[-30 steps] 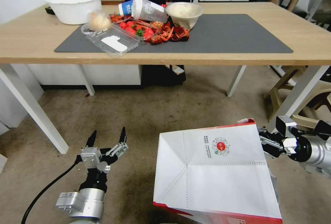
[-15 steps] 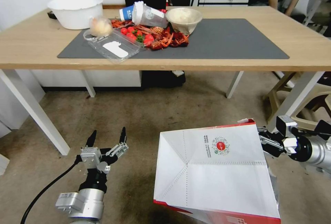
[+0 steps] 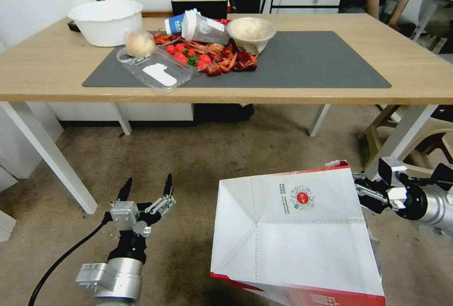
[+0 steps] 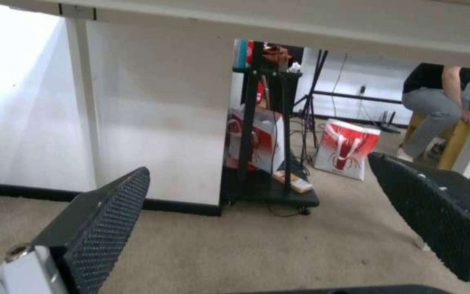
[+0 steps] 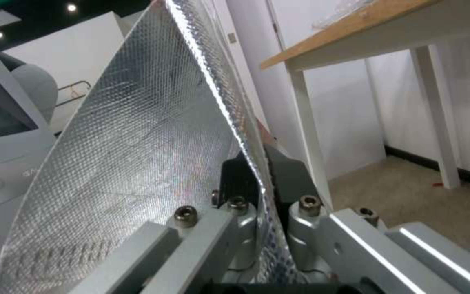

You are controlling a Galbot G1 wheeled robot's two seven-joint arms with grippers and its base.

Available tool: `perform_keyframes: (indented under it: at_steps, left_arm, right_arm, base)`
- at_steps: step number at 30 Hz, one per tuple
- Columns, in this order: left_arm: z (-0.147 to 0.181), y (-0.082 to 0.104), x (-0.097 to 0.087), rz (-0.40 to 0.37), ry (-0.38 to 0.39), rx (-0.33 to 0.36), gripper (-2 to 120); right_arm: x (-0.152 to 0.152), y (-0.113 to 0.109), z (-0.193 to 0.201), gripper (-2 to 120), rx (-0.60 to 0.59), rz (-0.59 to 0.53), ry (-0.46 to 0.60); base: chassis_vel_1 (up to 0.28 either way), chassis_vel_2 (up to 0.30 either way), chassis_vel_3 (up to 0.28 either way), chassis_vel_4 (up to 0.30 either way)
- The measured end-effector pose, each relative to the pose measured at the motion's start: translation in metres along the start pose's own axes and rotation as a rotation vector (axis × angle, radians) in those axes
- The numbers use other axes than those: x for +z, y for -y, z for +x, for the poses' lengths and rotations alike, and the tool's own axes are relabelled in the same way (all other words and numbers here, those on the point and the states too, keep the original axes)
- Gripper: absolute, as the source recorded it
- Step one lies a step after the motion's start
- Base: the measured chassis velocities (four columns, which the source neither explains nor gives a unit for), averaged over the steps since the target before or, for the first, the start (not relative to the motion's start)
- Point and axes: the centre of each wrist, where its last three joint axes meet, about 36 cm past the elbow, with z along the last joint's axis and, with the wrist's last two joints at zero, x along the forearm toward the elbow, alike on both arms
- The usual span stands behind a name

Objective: Pick up the food delivery bag from the floor and place it on the table.

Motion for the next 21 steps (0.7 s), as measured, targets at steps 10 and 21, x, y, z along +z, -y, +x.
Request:
perform_keyframes:
  at_steps: [10,21]
  left_arm:
    - [-0.0002,-0.0008,0.0005,-0.006,-0.001,-0.002,100]
    - [0.0004,0.0003,0.0008,-0.007,-0.002,-0.001,100]
  right_arm:
    - [0.0003,0.0000,-0.0008,0,0.000,0.004,0.001]
    - [0.0022,-0.0036,-0.0046,0,-0.009,0.001,0.011]
  base:
    - [0.000,0.000,0.000,0.000]
    - [0.000,0.000,0.000,0.000]
